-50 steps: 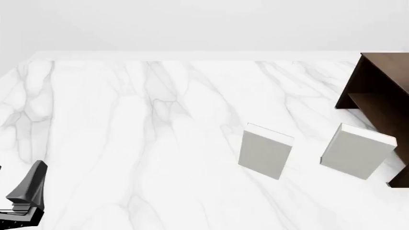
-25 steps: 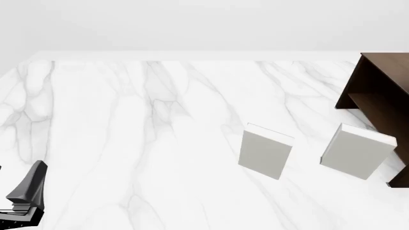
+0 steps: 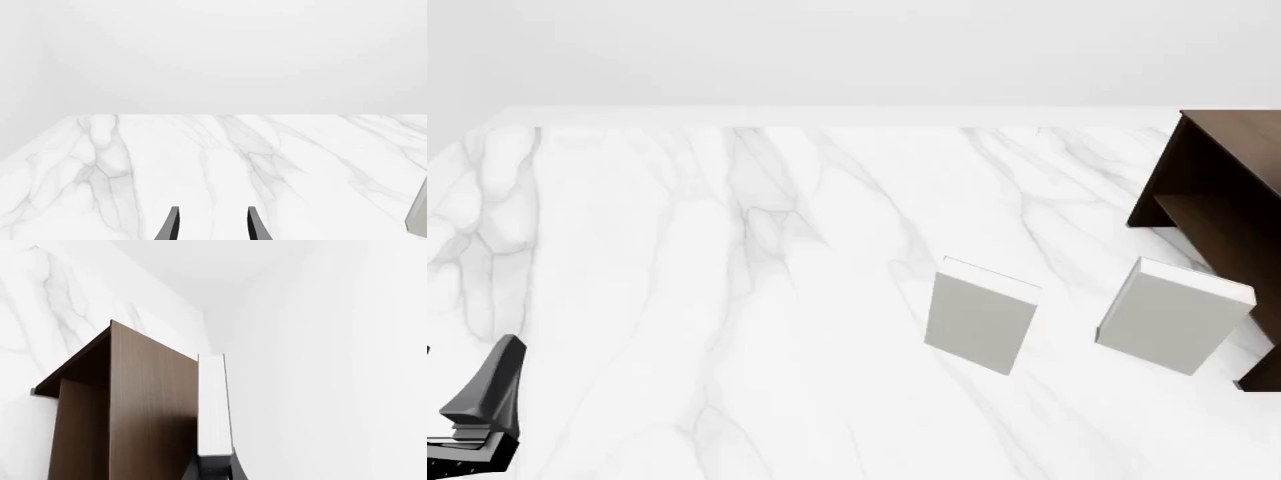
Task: Pick up the book on the left and place it on top of the shelf.
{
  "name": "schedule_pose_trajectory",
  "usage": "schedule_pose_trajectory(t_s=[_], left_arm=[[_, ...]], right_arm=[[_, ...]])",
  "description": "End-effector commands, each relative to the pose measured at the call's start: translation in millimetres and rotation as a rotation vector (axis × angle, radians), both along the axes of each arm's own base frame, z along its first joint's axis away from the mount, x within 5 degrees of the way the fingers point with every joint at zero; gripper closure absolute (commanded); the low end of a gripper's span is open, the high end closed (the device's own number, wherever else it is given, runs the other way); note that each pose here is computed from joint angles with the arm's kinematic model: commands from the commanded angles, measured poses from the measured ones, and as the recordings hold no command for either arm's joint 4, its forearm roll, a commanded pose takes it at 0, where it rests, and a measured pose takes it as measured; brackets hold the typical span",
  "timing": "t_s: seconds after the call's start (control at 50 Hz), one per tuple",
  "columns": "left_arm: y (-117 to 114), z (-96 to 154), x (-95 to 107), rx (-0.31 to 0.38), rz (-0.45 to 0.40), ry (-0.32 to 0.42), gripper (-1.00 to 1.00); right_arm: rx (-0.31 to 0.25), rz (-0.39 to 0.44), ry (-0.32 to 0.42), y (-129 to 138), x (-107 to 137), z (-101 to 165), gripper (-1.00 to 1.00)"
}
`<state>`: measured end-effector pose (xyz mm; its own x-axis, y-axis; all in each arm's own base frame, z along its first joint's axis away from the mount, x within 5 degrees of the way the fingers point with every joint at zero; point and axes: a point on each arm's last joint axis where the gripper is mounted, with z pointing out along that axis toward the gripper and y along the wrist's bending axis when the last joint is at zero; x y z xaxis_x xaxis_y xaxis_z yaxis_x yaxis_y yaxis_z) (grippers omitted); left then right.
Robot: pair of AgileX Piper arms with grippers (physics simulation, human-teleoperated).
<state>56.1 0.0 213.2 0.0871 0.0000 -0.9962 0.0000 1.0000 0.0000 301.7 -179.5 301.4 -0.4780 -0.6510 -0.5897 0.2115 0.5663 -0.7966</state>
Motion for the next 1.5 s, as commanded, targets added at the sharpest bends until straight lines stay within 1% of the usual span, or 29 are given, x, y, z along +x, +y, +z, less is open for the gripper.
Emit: schedule_pose_trajectory(t_s=[0.02,0.06,0.1,0.12,0.14,0.16,0.28,0.34,0.42,0.48,0.58,0.72,1.06,1.1,1.12,1.14,1.16,1.18,1.22,1.24,1.34,1.5], left_arm=[[0.0,0.0,0.0,0.0,0.0,0.0,-1.0],[0.0,0.0,0.0,0.0,0.0,0.0,-1.0],[0.0,0.0,0.0,0.0,0.0,0.0,-1.0],[0.0,0.0,0.0,0.0,0.0,0.0,-1.0],[0.0,0.0,0.0,0.0,0.0,0.0,-1.0],[0.0,0.0,0.0,0.0,0.0,0.0,-1.0],[0.0,0.0,0.0,0.0,0.0,0.0,-1.0],[0.0,0.0,0.0,0.0,0.0,0.0,-1.0],[0.0,0.0,0.0,0.0,0.0,0.0,-1.0],[0.0,0.0,0.0,0.0,0.0,0.0,-1.0],[0.0,0.0,0.0,0.0,0.0,0.0,-1.0],[0.0,0.0,0.0,0.0,0.0,0.0,-1.0],[0.0,0.0,0.0,0.0,0.0,0.0,-1.0],[0.0,0.0,0.0,0.0,0.0,0.0,-1.0],[0.0,0.0,0.0,0.0,0.0,0.0,-1.0],[0.0,0.0,0.0,0.0,0.0,0.0,-1.0],[0.0,0.0,0.0,0.0,0.0,0.0,-1.0],[0.0,0.0,0.0,0.0,0.0,0.0,-1.0],[0.0,0.0,0.0,0.0,0.0,0.0,-1.0],[0.0,0.0,0.0,0.0,0.0,0.0,-1.0],[0.0,0.0,0.0,0.0,0.0,0.0,-1.0],[0.0,0.0,0.0,0.0,0.0,0.0,-1.0]], right_arm=[[-0.002,-0.003,-0.019,-3.0,4.8,-1.8,1.0],[0.0,-0.001,-0.018,-2.5,5.2,-3.5,1.0],[0.021,0.01,-0.008,1.5,7.5,-4.8,1.0],[0.068,0.016,0.006,3.9,12.1,-3.9,-1.0],[0.028,0.008,-0.014,1.8,6.2,-3.9,-1.0],[0.042,0.015,-0.002,4.1,8.1,-5.1,-1.0],[0.043,0.021,-0.001,8.3,5.1,-7.3,-1.0],[0.054,0.022,-0.005,10.5,3.2,-7.4,-1.0],[0.072,0.029,-0.011,17.6,-2.5,-9.5,-1.0],[0.091,0.04,-0.005,25.3,-7.0,-15.8,-1.0],[0.107,0.049,-0.006,33.2,-14.1,-17.4,-1.0],[0.121,0.041,-0.004,39.2,-30.1,-21.1,-1.0],[0.136,0.031,-0.037,47.4,-50.1,-10.1,-1.0],[0.151,0.034,-0.045,49.3,-49.9,-7.6,-1.0],[0.173,0.031,-0.051,49.1,-49.1,-5.0,-1.0],[0.173,0.031,-0.051,49.1,-49.0,-5.0,-1.0],[0.16,0.047,-0.053,53.8,-50.1,-5.0,-1.0],[0.175,0.048,-0.066,55.0,-50.2,-1.1,-1.0],[0.176,0.058,-0.082,58.9,-51.6,3.9,-1.0],[0.186,0.058,-0.097,59.6,-52.4,7.0,-1.0],[0.214,0.062,-0.12,63.7,-55.9,10.5,-1.0],[0.226,0.074,-0.167,74.4,-72.4,23.7,-1.0]])
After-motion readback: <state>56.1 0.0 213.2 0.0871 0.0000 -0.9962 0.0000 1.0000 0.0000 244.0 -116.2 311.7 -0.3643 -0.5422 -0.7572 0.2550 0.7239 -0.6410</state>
